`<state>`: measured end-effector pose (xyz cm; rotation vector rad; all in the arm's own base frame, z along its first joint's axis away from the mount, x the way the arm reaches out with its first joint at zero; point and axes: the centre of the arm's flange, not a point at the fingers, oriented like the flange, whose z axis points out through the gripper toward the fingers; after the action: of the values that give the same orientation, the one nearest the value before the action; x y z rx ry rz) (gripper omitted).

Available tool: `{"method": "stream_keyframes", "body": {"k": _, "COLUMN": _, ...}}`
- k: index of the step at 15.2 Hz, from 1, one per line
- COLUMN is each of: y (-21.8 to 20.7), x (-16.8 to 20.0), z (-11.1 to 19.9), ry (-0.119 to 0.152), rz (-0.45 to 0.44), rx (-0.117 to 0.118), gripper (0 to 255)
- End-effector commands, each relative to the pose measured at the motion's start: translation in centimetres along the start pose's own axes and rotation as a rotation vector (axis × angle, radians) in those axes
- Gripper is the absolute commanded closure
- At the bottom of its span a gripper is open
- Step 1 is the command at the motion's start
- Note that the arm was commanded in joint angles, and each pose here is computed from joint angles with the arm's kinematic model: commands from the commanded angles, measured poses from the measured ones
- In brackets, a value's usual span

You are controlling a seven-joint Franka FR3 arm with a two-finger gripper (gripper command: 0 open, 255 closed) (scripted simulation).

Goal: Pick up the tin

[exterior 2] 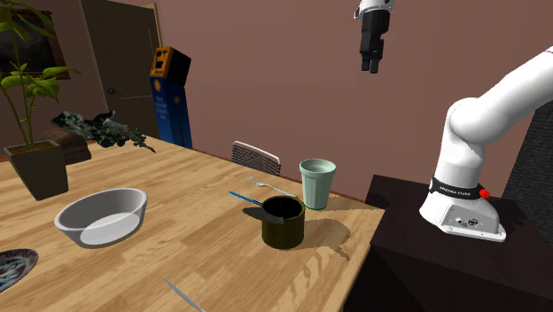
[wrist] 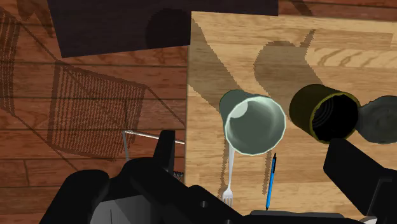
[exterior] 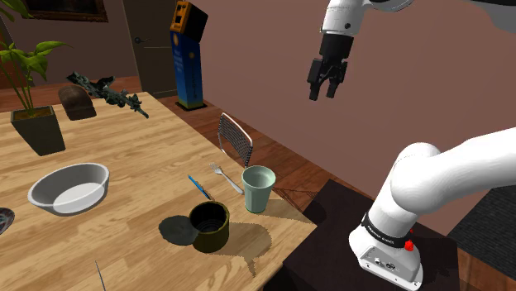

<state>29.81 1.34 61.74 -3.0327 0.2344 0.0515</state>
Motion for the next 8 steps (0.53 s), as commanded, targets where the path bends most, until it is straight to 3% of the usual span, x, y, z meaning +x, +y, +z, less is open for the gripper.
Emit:
{"method": "stream_keyframes", "body": {"k": 1, "y": 0.0, "x": 0.0, "z": 0.0, "ry": 0.000, "rz": 0.000, "rx": 0.000, "gripper": 0}}
{"method": "stream_keyframes", "body": {"k": 8, "y": -7.1, "x": 0.8, "z": 6.2, "ry": 0.004, "rz": 0.114, "rx": -0.015, "gripper": 0}}
